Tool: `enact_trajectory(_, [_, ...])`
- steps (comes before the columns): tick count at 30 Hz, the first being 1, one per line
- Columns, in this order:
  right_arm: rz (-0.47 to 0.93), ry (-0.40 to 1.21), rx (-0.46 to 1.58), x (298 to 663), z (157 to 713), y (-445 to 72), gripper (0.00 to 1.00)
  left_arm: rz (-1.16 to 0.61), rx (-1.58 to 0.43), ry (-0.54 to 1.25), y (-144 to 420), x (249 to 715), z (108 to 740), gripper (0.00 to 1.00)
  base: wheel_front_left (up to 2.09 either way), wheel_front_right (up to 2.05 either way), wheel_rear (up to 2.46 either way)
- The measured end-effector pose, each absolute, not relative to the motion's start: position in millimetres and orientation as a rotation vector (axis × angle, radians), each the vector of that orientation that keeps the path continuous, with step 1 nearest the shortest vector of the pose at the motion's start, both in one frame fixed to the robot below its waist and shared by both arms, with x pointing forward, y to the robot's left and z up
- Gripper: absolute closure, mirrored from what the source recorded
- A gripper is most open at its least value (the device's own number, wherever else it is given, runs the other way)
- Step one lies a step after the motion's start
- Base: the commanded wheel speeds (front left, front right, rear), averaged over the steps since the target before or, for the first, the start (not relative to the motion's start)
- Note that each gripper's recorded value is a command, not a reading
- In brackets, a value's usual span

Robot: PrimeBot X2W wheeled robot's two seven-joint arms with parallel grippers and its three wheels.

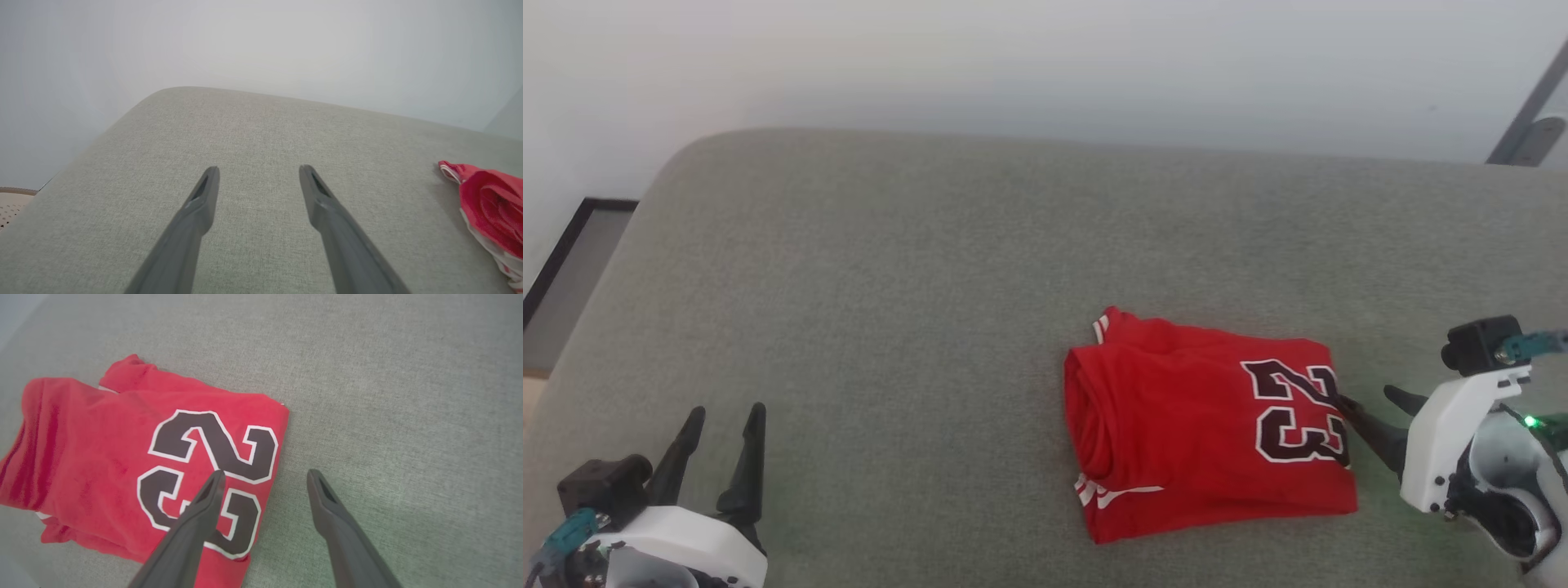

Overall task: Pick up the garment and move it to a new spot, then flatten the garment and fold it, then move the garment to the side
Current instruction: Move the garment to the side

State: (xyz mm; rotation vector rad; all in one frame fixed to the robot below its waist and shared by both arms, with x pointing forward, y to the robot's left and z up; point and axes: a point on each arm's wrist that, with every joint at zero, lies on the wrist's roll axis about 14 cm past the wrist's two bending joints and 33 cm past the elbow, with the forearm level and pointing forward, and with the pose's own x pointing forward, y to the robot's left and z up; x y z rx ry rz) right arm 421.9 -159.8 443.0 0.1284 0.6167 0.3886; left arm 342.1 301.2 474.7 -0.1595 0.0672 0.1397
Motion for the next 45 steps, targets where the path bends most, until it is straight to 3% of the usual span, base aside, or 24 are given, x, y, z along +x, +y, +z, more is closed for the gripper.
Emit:
enact_trajectory(18, [0.487,1.056,0.041,418,383,-137,0.00,0.181,-0.183,0.153,302,348,444,0.00,0.00,0.00,0.00])
enact_trajectory(19, [0.492,1.069,0.037,417,382,-135,0.28,0.182,-0.184,0.156,302,349,443,0.00,0.00,0.00,0.00])
enact_trajectory(20, [0.497,1.077,0.039,417,381,-133,1.00,0.182,-0.185,0.158,302,349,442,0.00,0.00,0.00,0.00])
enact_trajectory(31, [0.471,1.014,0.069,428,392,-136,1.00,0.157,-0.187,0.152,296,365,442,0.00,0.00,0.00,0.00])
enact_trajectory(45, [0.210,0.837,-0.006,472,436,-233,1.00,-0.055,-0.163,0.100,234,430,455,0.00,0.00,0.00,0.00])
